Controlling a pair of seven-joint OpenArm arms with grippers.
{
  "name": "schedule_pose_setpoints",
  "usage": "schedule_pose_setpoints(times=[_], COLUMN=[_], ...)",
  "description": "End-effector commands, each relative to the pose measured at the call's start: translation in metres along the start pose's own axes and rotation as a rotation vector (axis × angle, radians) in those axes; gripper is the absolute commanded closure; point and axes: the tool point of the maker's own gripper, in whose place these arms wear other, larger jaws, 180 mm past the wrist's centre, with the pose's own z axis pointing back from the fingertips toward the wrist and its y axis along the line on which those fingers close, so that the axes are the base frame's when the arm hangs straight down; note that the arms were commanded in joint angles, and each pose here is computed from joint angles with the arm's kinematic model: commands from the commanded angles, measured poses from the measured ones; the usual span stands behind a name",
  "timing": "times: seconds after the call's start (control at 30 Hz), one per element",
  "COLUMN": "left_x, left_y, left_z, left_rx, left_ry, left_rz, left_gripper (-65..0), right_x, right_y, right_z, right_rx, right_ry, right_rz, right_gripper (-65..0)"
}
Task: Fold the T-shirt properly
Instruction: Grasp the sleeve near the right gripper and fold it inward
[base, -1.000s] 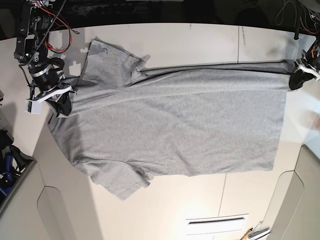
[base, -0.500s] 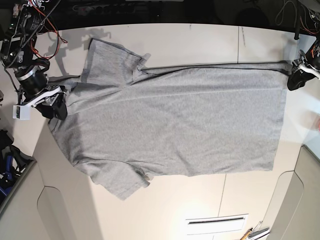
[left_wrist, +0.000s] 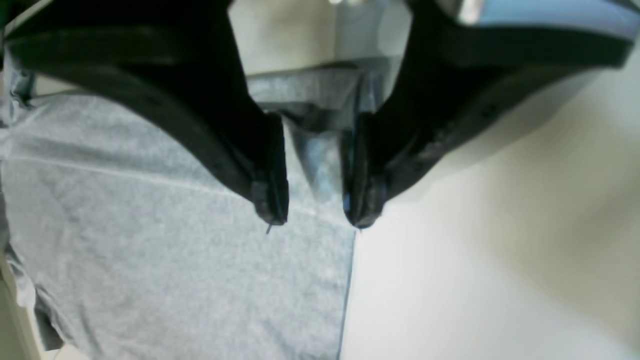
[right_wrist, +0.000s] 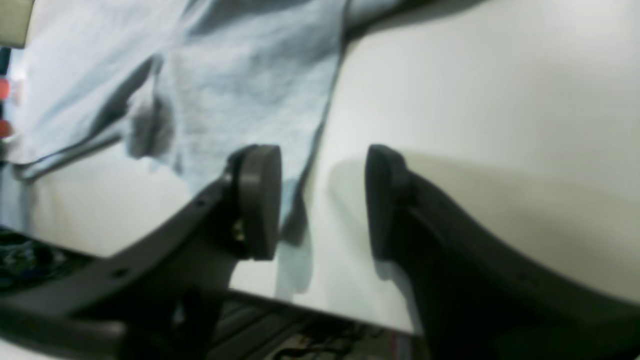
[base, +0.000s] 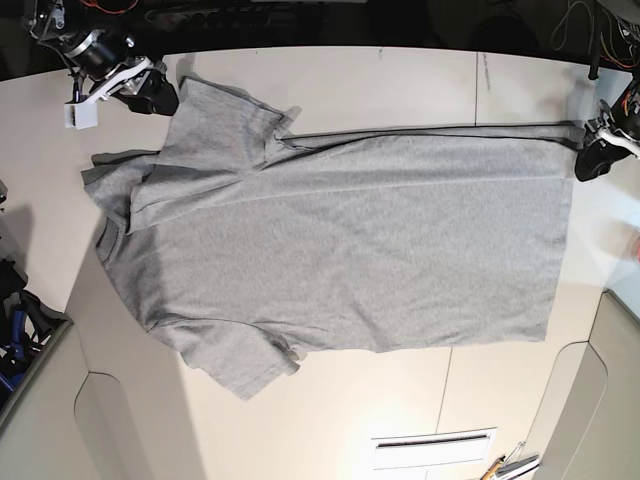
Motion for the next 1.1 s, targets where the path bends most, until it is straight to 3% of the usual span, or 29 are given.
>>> schedule_pose_setpoints(times=[0.0,0.37,0.43,0.5,0.53,0.57,0.9,1.07], left_x=[0.019,0.019,0.019,0.019,0.019,0.019,0.02,0.02], left_y=[-0.002,-0.002,-0.002,-0.002,-0.002,-0.003,-0.003,-0.003], left_z=[0.003,0.003,0.003,0.003,0.003,0.003,0.003,0.003], left_rx=[-0.014,-0.015,-0.015,-0.015,-0.016,-0.018,-0.022,-0.022], left_ry=[-0.045,-0.045,-0.044,-0.043,-0.044,-0.046,-0.05,-0.05], left_rz=[-0.026,-0.024,-0.024,-0.023,-0.023,-0.021,-0.016,-0.016], left_gripper=[-24.1,-24.1,-24.1,-24.1,-24.1,-24.1,-24.1,-24.1], right_x=[0.002,-0.03,-0.029,-0.029,-0.028,-0.025,0.065,0.116], right_y=[0.004,0.045,0.046,0.046,0.048,0.05,0.107,0.15], right_z=[0.003,-0.02,-0.02,-0.02,-0.02,-0.021,-0.056,-0.078], right_rx=[0.016,0.12,0.123,0.124,0.131,0.144,0.31,0.354], right_ry=[-0.009,0.086,0.082,0.082,0.077,0.069,-0.161,-0.27], right_rz=[0.01,0.055,0.055,0.055,0.057,0.061,0.139,0.297], right_gripper=[-27.1,-27.0,-20.3,-4.6,0.0,0.0,0.0,0.0])
